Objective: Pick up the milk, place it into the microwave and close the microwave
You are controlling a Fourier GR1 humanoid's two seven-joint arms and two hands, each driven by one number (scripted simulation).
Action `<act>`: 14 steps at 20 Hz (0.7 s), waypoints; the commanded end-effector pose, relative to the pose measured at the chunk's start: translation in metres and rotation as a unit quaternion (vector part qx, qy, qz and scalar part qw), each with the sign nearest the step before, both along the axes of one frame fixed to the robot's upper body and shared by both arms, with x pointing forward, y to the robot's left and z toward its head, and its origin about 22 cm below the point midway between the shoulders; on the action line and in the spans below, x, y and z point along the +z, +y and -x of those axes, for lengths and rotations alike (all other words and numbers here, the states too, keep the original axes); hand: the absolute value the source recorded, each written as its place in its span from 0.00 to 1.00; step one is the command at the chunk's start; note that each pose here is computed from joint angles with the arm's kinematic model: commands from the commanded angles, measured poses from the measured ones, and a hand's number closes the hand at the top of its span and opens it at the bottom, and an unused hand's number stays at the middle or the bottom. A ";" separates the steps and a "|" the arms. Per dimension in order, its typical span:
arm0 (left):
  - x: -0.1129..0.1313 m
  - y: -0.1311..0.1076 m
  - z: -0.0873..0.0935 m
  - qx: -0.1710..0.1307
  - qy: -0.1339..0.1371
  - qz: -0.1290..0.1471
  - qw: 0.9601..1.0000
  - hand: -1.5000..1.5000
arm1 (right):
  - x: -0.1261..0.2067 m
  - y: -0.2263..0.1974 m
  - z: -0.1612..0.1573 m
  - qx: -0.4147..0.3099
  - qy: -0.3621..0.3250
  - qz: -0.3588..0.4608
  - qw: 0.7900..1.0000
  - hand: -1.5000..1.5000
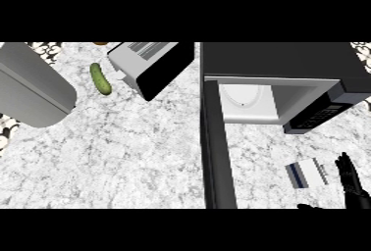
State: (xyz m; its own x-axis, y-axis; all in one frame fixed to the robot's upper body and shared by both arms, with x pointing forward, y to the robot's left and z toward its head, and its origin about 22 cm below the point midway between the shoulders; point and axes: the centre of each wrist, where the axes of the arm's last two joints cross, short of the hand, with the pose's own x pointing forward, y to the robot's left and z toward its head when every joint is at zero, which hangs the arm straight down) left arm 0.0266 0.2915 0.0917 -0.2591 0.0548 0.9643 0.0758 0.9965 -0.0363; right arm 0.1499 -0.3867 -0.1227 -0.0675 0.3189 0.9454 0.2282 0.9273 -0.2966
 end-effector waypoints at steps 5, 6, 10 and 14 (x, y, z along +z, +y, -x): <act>0.025 -0.005 0.011 -0.016 -0.063 0.031 0.997 0.00 | -0.023 -0.012 -0.015 0.007 -0.010 -0.022 1.000 0.00; 0.025 0.000 0.012 -0.026 -0.065 0.040 0.997 0.00 | -0.032 0.006 -0.017 0.017 -0.008 -0.028 0.999 0.00; 0.021 -0.002 0.005 -0.016 -0.069 0.038 0.997 0.00 | -0.034 0.019 -0.040 0.020 -0.025 -0.062 0.998 0.00; 0.027 0.002 0.015 -0.032 -0.054 0.041 0.997 0.00 | -0.035 0.008 -0.035 0.038 -0.020 -0.091 0.995 1.00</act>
State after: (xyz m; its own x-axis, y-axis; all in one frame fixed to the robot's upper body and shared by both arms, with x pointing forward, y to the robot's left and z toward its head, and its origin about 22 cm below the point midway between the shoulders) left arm 0.0149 0.2989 0.0898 -0.2566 0.0711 0.9639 0.0919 0.9946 -0.0488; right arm 0.1750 -0.3779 -0.1581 -0.0809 0.1965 0.9772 0.1999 0.9636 -0.1772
